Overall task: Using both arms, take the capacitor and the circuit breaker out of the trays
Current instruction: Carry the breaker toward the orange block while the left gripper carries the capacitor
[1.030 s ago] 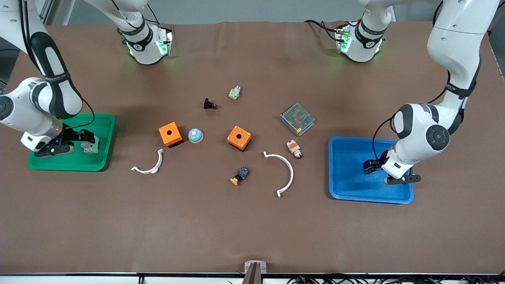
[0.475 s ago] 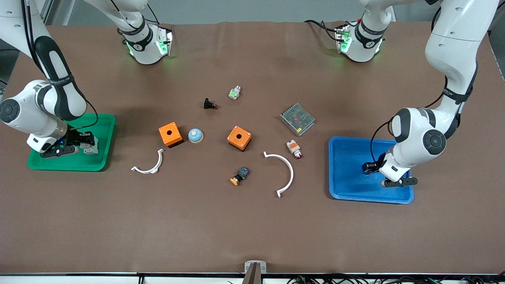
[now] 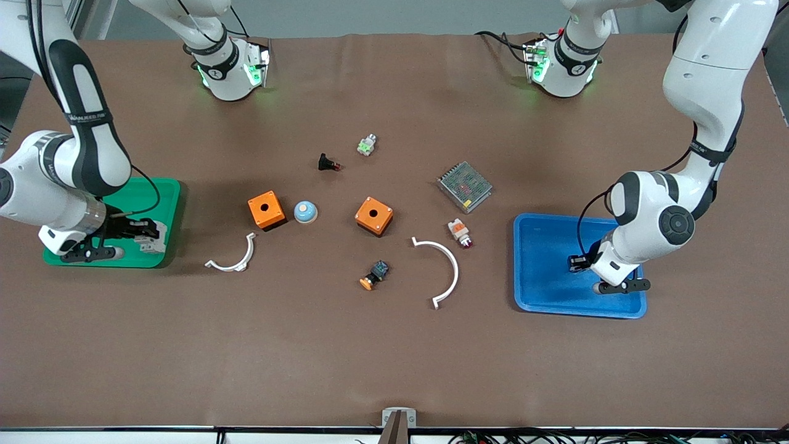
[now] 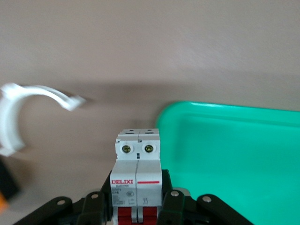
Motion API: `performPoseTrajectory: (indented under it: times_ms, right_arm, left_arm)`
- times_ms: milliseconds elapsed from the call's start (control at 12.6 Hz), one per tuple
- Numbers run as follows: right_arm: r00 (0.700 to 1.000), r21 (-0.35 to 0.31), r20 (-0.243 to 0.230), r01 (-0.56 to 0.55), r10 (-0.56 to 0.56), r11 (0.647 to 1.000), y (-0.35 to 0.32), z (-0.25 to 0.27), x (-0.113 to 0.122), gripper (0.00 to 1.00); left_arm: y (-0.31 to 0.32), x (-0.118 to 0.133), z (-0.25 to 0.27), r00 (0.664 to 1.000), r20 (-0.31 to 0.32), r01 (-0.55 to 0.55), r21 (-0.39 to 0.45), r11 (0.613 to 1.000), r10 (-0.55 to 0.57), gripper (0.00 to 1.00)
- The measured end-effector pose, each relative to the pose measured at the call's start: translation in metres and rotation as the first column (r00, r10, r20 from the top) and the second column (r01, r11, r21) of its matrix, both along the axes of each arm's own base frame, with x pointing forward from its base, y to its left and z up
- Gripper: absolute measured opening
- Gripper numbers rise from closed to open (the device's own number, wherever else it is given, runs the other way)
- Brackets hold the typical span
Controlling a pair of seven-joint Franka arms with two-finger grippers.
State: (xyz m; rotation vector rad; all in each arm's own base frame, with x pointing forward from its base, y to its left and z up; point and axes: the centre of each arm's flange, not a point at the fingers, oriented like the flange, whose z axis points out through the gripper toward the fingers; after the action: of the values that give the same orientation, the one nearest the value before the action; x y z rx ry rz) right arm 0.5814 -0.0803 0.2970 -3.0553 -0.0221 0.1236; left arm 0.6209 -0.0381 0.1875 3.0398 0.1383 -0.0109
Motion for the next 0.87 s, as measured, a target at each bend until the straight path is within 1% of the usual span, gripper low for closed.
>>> performPoseTrajectory:
  times_ms: [158, 238, 317, 475, 713, 792, 871]
  right_arm:
    - [0.996, -0.015, 0.008, 0.09, -0.09, 0.996, 0.075, 0.015, 0.015, 0.4]
    - [0.991, -0.021, 0.012, 0.135, -0.135, 0.991, 0.116, 0.019, 0.018, 0.4]
    - [0.984, -0.025, 0.018, 0.179, -0.179, 0.984, 0.154, 0.024, 0.019, 0.4]
    - [0.967, -0.033, 0.02, 0.255, -0.255, 0.966, 0.218, 0.022, 0.021, 0.4]
    - [0.944, -0.06, 0.005, 0.33, -0.331, 0.942, 0.281, -0.013, 0.028, 0.4]
    - [0.939, -0.077, 0.001, 0.344, -0.345, 0.936, 0.294, -0.03, 0.028, 0.4]
    - [0.935, -0.095, 0.007, 0.353, -0.354, 0.931, 0.302, -0.045, 0.028, 0.4]
  left_arm:
    - [-0.001, 0.002, 0.003, 1.0, 0.006, 0.002, -0.001, 1.0, -0.002, 0.35]
    - [-0.003, 0.004, 0.01, 1.0, 0.017, 0.004, -0.002, 1.0, -0.004, 0.35]
    - [-0.005, 0.007, 0.022, 1.0, 0.026, 0.008, -0.001, 1.0, -0.008, 0.35]
    - [-0.019, 0.008, 0.061, 1.0, 0.023, 0.02, -0.001, 1.0, -0.02, 0.35]
    - [-0.077, -0.006, 0.117, 1.0, 0.006, -0.008, -0.005, 1.0, 0.008, 0.35]
    - [-0.106, -0.014, 0.125, 0.999, 0.0, -0.035, -0.007, 0.999, 0.035, 0.35]
    - [-0.138, -0.024, 0.127, 0.998, -0.009, -0.067, -0.007, 0.998, 0.067, 0.35]
